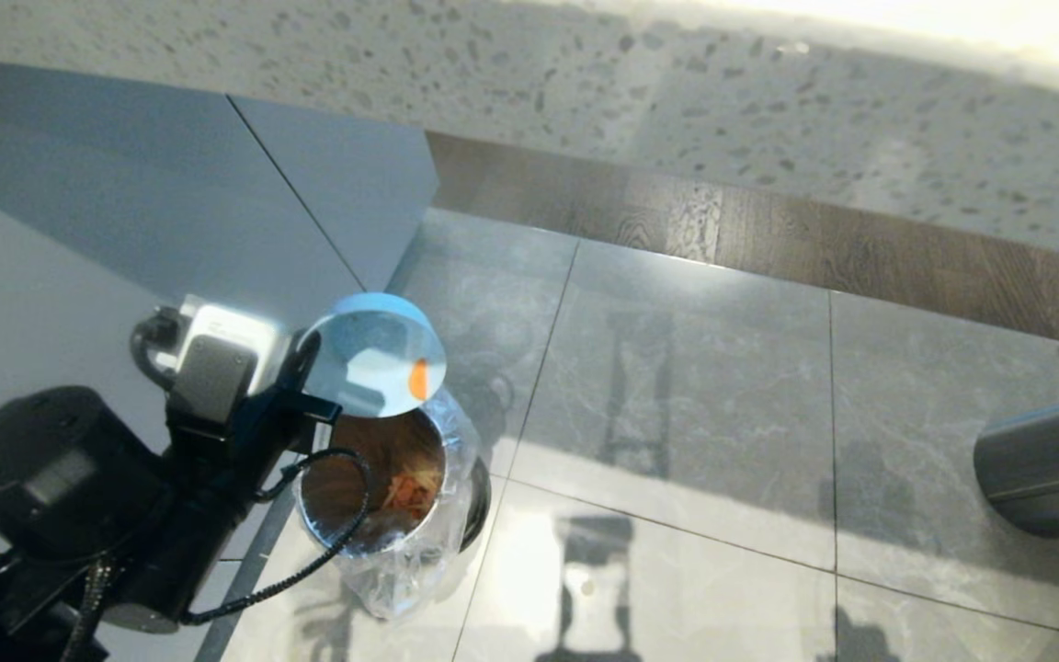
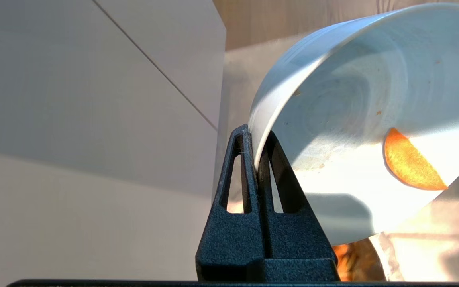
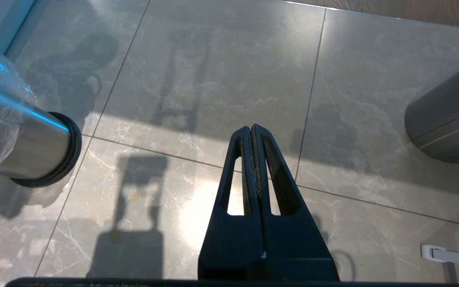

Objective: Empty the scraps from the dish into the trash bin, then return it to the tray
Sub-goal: Pour the leftover food from the bowl into the trash can

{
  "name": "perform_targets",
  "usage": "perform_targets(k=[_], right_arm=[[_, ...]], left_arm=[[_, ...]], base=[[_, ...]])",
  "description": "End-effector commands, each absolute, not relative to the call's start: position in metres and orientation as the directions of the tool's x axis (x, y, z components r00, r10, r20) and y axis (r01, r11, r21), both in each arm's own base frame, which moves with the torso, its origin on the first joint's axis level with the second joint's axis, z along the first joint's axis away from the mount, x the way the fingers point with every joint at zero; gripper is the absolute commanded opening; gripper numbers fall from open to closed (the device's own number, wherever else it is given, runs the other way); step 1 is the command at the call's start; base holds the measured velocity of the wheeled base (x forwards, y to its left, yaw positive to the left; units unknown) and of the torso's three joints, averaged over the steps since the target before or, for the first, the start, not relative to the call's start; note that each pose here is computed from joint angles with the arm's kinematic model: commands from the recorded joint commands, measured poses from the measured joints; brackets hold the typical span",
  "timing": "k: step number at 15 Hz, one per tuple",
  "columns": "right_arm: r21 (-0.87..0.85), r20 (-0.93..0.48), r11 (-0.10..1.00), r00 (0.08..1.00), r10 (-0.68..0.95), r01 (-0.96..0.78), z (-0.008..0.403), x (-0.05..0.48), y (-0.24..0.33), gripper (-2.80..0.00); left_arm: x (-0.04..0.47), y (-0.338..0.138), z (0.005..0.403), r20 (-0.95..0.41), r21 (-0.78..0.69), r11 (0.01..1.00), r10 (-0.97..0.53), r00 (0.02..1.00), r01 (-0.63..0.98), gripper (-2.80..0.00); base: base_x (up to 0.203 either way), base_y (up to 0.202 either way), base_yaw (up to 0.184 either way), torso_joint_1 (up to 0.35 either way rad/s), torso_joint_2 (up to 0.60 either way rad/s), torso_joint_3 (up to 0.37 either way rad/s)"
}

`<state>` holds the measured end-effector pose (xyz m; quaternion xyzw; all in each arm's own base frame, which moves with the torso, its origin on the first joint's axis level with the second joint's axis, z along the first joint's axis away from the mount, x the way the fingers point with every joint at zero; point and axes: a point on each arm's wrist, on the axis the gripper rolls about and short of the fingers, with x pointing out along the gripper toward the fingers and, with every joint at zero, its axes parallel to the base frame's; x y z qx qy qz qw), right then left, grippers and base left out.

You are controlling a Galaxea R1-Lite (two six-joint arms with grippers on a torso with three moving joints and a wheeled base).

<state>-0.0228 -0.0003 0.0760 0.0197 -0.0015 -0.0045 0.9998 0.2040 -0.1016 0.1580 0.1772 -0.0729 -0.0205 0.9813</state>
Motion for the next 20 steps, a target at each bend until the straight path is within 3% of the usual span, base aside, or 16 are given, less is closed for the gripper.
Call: perform_targets(k=[1,6,9,12,15,17,20], right_arm=[[0.040,0.004,0.999,1.000,-0.009,0.009,0.076,-0.023,0.000,-2.80],[0.040,0.005,0.999,1.000,-0.009,0.009,0.076,-0.023,0.000,-2.80],[0.040,0.003,0.999,1.000,-0.009,0.009,0.076,-0.023,0.000,-2.80],[0.040,0.005,0.999,1.000,-0.009,0.009,0.076,-0.023,0.000,-2.80],[0.040,0.004,0.999,1.000,-0.009,0.009,0.076,-0.023,0.000,-2.80],[0.040,0.003,0.999,1.000,-0.009,0.009,0.076,-0.023,0.000,-2.80],[0.040,0.004,0.999,1.000,-0.009,0.009,0.076,-0.023,0.000,-2.80]], left_arm=[[0.191,-0.094,0.177,0.230,0.412,0.907,-0.013,0.973,-0.085,-2.80],[0.177,-0.081,0.177,0.220,0.795,0.569,0.048,0.974,-0.208,-2.80],[0.178,-0.083,0.172,0.118,0.972,0.204,-0.004,0.993,-0.114,-2.80],[0.182,-0.083,0.175,0.089,0.992,-0.095,-0.004,0.996,-0.089,-2.80],[0.185,-0.080,0.210,0.337,0.937,-0.105,0.040,0.941,-0.332,-2.80],[0.181,-0.078,0.212,0.372,0.920,-0.149,0.036,0.927,-0.363,-2.80],[0.175,-0.078,0.219,0.404,0.908,-0.126,0.010,0.915,-0.400,-2.80]], base=[[0.000,0.000,0.000,0.000,0.00,0.000],[0.000,0.000,0.000,0.000,0.00,0.000],[0.000,0.000,0.000,0.000,0.00,0.000],[0.000,0.000,0.000,0.000,0.00,0.000],[0.000,0.000,0.000,0.000,0.00,0.000],[0.000,0.000,0.000,0.000,0.00,0.000],[0.000,0.000,0.000,0.000,0.00,0.000]])
